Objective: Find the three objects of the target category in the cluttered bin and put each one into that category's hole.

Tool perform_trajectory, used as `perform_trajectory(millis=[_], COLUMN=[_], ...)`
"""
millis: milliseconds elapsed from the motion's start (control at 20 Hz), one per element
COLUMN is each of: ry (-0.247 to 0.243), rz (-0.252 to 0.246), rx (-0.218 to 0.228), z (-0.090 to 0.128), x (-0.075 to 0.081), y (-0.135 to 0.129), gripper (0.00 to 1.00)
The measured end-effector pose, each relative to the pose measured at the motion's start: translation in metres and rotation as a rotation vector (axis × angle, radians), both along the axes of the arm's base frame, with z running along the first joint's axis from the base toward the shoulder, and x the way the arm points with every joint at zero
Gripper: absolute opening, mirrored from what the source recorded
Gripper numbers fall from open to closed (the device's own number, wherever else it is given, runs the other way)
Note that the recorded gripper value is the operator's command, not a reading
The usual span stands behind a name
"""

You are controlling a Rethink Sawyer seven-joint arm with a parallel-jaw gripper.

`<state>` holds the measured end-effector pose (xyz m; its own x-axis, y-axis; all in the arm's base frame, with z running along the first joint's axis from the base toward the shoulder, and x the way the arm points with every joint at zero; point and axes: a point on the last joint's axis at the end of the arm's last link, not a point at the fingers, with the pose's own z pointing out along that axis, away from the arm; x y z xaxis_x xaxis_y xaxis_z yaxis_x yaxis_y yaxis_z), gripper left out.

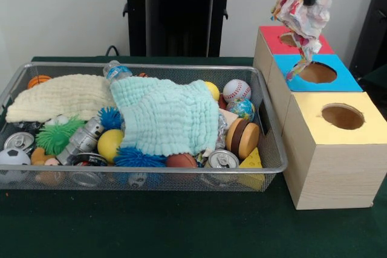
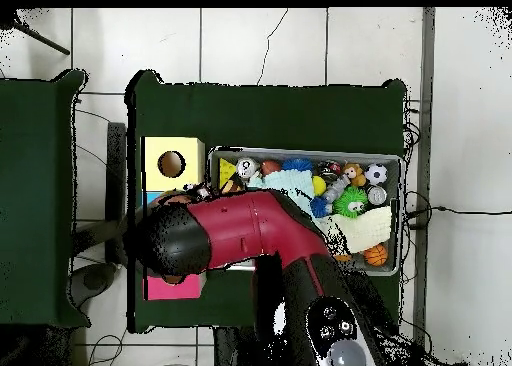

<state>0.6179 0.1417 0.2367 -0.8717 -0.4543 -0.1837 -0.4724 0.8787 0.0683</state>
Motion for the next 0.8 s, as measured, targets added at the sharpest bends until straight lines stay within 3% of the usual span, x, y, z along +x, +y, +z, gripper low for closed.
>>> perform_trajectory(millis=[450,800], ry=[0.001,0.006], rz=[-0.045,-0.115], rx=[-0.013,0.004], z=[0.003,0.018], x=[0.003,-0.002], y=[-0.015,-0.035], gripper=[0.0,0.0])
